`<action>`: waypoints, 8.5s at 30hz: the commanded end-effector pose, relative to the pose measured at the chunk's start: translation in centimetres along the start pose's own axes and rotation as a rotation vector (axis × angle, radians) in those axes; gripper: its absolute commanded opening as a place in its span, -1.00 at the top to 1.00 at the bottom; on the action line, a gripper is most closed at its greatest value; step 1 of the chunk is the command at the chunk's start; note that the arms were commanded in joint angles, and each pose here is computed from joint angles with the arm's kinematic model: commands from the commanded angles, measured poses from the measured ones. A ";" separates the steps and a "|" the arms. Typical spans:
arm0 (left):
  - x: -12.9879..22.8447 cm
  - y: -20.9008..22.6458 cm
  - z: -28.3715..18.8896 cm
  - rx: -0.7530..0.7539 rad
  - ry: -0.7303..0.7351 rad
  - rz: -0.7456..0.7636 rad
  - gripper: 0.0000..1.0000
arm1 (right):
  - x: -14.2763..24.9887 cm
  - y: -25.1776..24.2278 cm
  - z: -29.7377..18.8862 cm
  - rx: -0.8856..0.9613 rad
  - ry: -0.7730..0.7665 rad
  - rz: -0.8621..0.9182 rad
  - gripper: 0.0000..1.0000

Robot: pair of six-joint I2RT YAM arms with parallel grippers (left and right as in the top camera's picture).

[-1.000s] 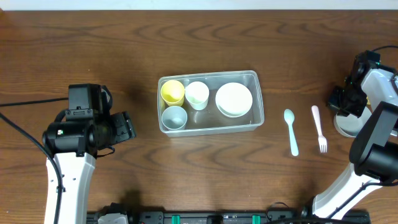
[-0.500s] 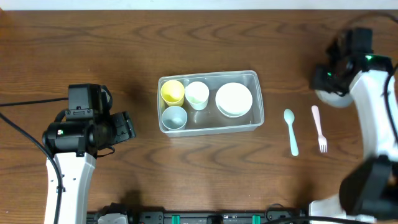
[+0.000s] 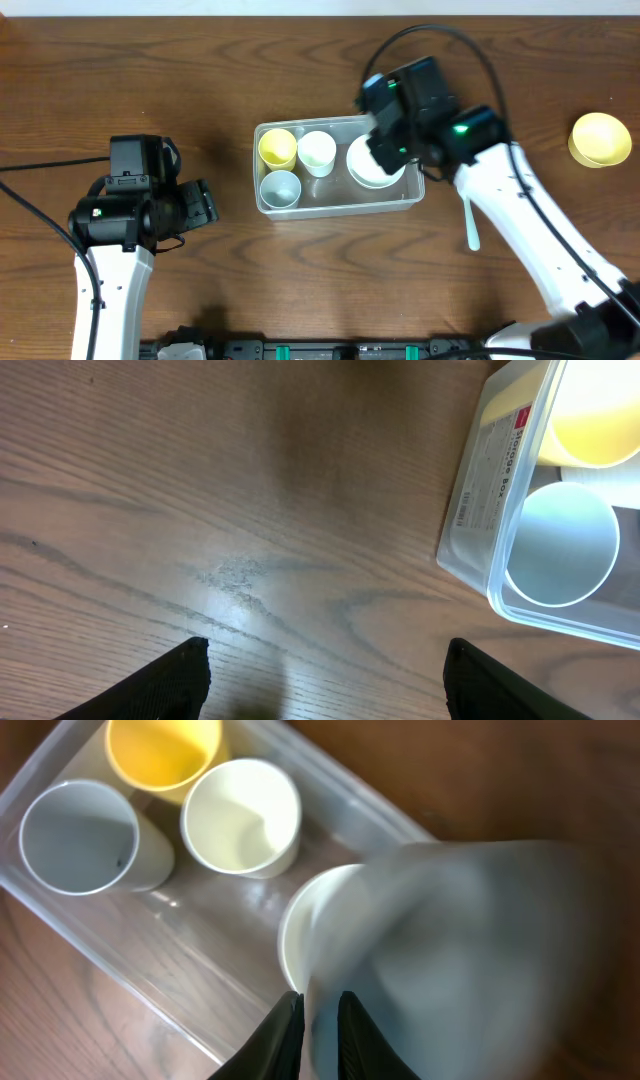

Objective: Pack container
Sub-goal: 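Carry the pale blue bowl into the container onto the white bowls, then move the right gripper to the yellow bowl and grasp its rim, then carry the yellow bowl and set it on the stacked bowls, then release the yellow bowl and move the right gripper to the white fork, then lower the right gripper and pinch the white fork's head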

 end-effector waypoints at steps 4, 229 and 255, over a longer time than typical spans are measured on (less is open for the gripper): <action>-0.1 0.2 -0.4 -0.011 -0.013 -0.004 -0.50 | 0.9 0.5 4.0 -0.013 0.097 -0.008 0.75; 0.0 0.2 -0.4 -0.011 -0.008 -0.005 -0.51 | 27.3 -19.5 -0.7 0.396 0.372 0.927 -0.99; 0.0 0.2 -0.4 -0.012 -0.004 -0.005 -0.51 | 30.1 -21.2 3.2 0.357 0.492 0.886 -0.98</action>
Point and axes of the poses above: each gripper's point midway between its finger pads, its own z axis out along the fingers, its own y axis along the line the jaws close on, x = y × z, the point moved 4 cm from there along -z, back along the fingers, and after that the axes turned 6 degrees about z, right-handed, at the moved point
